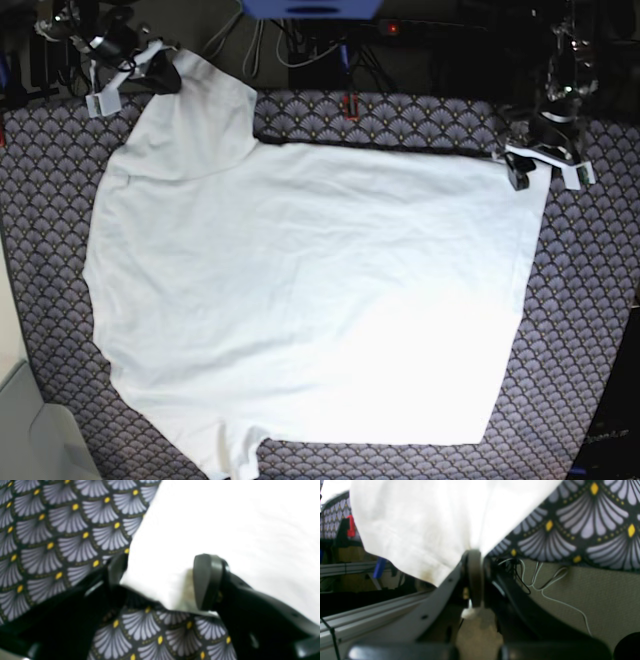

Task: Fold the T-shirt properly
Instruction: 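Lower the left gripper and grasp the opposite shoulder corner, then lift both grippers and pull the shirt's shoulder edge taut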

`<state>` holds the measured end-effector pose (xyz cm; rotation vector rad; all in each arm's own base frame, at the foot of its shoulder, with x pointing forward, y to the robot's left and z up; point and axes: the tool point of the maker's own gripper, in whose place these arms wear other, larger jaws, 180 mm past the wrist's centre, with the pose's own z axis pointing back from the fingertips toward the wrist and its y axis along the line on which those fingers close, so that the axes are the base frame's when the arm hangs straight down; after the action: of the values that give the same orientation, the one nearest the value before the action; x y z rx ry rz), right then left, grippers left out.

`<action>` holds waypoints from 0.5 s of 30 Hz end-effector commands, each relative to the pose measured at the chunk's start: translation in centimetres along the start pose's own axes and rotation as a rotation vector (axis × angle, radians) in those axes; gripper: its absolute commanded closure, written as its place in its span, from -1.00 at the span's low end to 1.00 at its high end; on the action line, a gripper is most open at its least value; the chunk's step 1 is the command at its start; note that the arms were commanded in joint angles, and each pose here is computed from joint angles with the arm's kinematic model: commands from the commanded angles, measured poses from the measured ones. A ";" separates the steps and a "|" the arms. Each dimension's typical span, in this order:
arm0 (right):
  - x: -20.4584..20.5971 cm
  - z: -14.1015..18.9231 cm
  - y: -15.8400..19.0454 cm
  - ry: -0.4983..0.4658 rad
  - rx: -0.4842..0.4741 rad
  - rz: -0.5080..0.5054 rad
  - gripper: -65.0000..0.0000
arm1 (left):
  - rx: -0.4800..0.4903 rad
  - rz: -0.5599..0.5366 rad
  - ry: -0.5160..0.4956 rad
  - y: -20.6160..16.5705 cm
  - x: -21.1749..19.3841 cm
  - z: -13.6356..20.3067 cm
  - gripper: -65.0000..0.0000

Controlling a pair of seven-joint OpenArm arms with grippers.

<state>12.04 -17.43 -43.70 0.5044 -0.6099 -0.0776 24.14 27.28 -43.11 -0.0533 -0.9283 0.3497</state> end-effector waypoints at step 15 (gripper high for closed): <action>1.7 0.9 -0.4 -0.033 -0.007 0.049 1.00 | -0.015 0.007 0.077 -0.2 -1.6 0.6 0.99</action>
<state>12.30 -17.92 -43.29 0.4897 -0.6139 -0.0499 23.77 26.89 -43.22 -0.0710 -0.9074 0.3517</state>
